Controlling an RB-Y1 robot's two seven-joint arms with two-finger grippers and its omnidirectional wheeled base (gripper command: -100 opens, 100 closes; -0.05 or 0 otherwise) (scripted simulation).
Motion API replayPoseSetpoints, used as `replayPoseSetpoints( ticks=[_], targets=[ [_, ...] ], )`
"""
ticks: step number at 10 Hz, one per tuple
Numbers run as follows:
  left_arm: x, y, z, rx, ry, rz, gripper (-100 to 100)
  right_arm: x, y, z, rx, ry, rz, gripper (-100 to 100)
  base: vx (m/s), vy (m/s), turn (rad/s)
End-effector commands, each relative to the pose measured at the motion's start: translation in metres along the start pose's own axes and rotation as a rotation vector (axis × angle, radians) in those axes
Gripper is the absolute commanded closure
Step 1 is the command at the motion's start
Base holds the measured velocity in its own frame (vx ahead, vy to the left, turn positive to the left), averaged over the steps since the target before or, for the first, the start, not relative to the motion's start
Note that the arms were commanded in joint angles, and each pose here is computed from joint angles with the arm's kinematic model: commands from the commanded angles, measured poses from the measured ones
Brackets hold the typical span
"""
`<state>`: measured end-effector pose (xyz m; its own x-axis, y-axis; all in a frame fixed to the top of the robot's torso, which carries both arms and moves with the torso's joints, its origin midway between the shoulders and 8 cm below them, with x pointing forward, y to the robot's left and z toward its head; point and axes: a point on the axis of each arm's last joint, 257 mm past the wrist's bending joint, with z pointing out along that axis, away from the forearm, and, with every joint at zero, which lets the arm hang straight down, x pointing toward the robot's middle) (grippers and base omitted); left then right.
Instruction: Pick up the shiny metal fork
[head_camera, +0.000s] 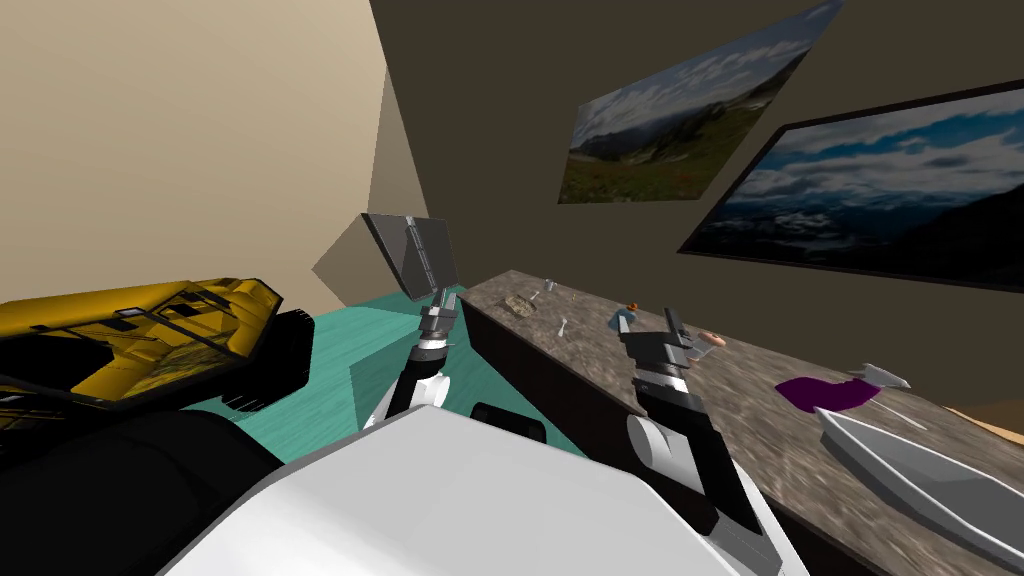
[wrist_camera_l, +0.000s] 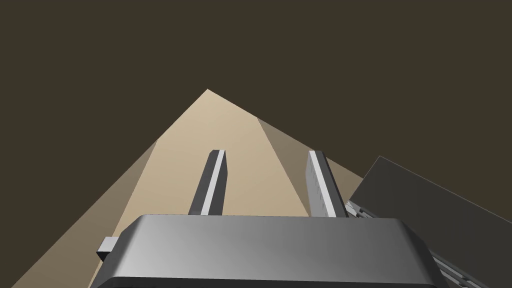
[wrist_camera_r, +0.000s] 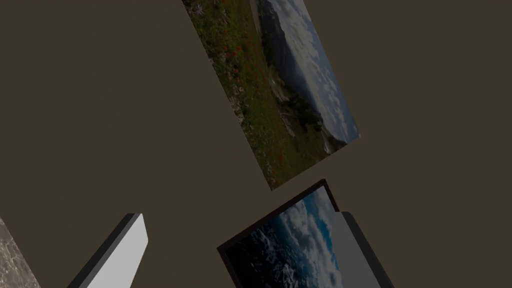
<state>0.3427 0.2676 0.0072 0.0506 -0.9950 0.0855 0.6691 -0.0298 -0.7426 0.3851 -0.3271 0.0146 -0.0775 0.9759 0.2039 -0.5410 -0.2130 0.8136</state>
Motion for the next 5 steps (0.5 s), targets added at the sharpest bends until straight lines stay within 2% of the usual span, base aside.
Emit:
replayPoseSetpoints(
  ticks=[1,3,4,5],
  targets=[
    [0.0,0.0,0.0,0.0,0.0,0.0,0,-0.017,-0.012,0.002,0.052,-0.027,0.045,-100,-0.028,-0.015,0.206],
    [0.0,0.0,0.0,0.0,0.0,0.0,0,-0.019,-0.015,0.001,0.062,-0.034,0.08,-100,-0.013,-0.016,0.017],
    [0.0,0.0,0.0,0.0,0.0,0.0,0,-0.034,-0.027,0.003,0.108,-0.063,0.119,-100,-0.018,-0.008,0.198],
    [0.0,0.0,0.0,0.0,0.0,0.0,0,-0.035,-0.029,0.003,0.114,-0.068,0.144,-100,-0.021,-0.019,0.106]
  ],
)
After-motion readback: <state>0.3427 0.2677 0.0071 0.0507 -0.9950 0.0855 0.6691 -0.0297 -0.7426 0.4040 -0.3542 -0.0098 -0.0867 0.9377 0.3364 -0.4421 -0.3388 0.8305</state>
